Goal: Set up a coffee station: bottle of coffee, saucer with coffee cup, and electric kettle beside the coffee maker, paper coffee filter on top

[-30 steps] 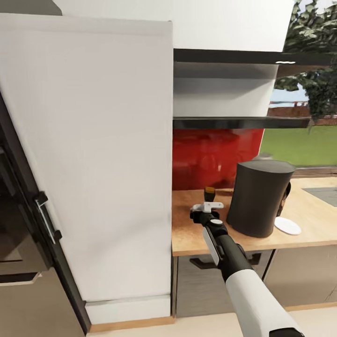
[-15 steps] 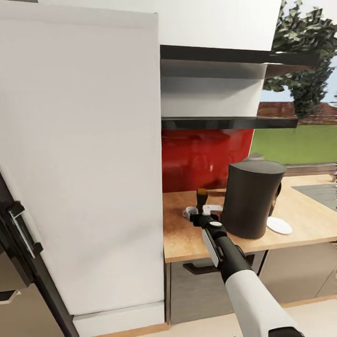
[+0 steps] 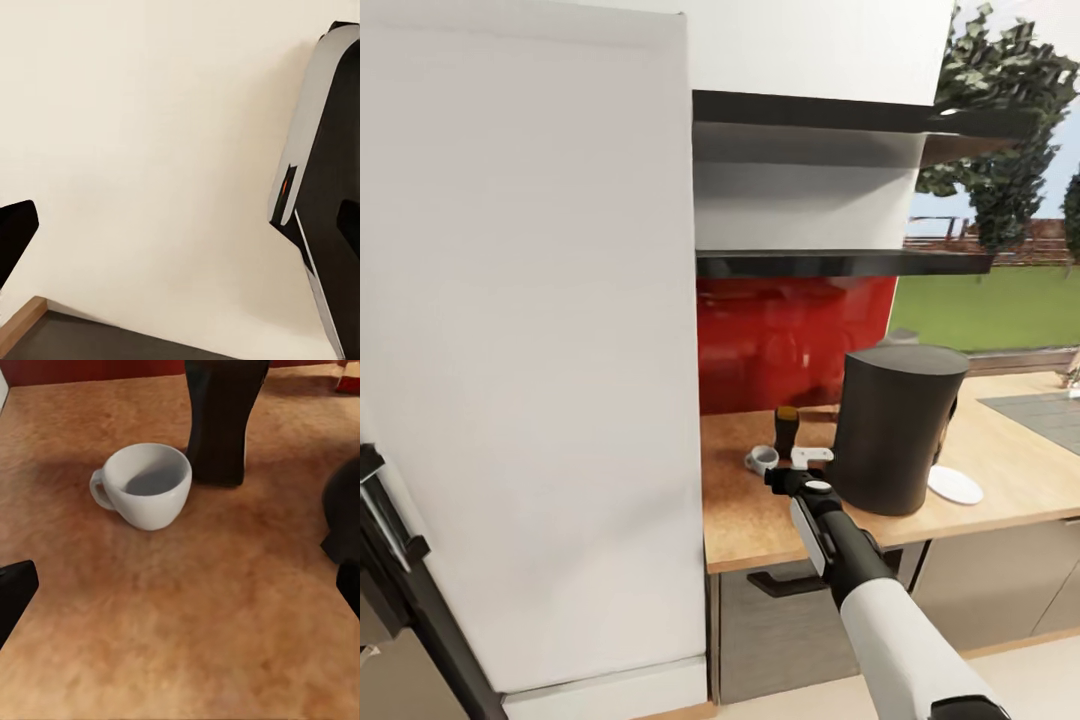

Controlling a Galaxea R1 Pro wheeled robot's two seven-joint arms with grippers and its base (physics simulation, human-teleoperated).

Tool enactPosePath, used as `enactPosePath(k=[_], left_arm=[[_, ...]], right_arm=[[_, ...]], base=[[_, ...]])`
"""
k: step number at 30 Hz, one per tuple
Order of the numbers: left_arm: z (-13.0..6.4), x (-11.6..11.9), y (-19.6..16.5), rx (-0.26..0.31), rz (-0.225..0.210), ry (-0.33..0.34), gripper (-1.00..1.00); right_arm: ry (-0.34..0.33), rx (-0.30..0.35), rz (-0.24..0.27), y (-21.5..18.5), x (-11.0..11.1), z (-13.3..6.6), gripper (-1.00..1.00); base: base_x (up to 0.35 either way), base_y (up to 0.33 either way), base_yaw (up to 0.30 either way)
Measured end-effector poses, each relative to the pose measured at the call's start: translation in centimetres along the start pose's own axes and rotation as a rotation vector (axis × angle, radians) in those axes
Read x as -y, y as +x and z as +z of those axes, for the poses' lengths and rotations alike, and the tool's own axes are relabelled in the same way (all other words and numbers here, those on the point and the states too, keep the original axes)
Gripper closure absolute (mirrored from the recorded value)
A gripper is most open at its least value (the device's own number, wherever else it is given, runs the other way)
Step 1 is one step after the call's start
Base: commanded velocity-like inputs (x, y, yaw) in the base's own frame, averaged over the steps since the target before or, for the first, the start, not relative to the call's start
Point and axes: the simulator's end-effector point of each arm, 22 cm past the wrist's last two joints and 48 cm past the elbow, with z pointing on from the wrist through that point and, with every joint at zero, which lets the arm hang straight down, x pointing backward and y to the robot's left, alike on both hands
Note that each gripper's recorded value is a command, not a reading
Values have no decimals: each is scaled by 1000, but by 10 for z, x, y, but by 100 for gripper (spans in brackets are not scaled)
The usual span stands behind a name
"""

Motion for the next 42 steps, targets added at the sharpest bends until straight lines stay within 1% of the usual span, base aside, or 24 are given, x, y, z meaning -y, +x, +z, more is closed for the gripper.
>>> enactPosePath(k=[2,3,5,8,13,19,25,34,42], left_arm=[[0,-1,5,-8,2,-1,-100],[0,-1,7,-10,3,-1,-100],[0,-1,9,-12,3,-1,-100],[-1,-1,11,-14,4,-1,-100],[-1,-3,14,-18,6,-3,-100],[-1,-3,14,-19,6,-3,-100],[-1,-3,18,-23,7,-3,-100],[-1,-3,20,-26,8,-3,-100],[-1,-2,20,-27,8,-1,-100]], right_arm=[[1,-50,-10,13,0,1,-100],[1,-98,-18,23,0,0,-100],[1,-163,-30,36,1,-2,-100],[2,-190,-35,42,1,-4,-100],[2,-197,-37,43,1,-4,-100],[3,-179,-32,35,2,-5,-100],[4,-176,-32,33,2,-6,-100],[4,-176,-31,33,3,-5,-100],[4,-175,-30,32,3,-6,-100]], base=[[61,12,0],[26,5,0],[11,2,0],[4,1,0],[0,0,0],[3,0,0],[145,22,0],[24,4,0],[201,0,0]])
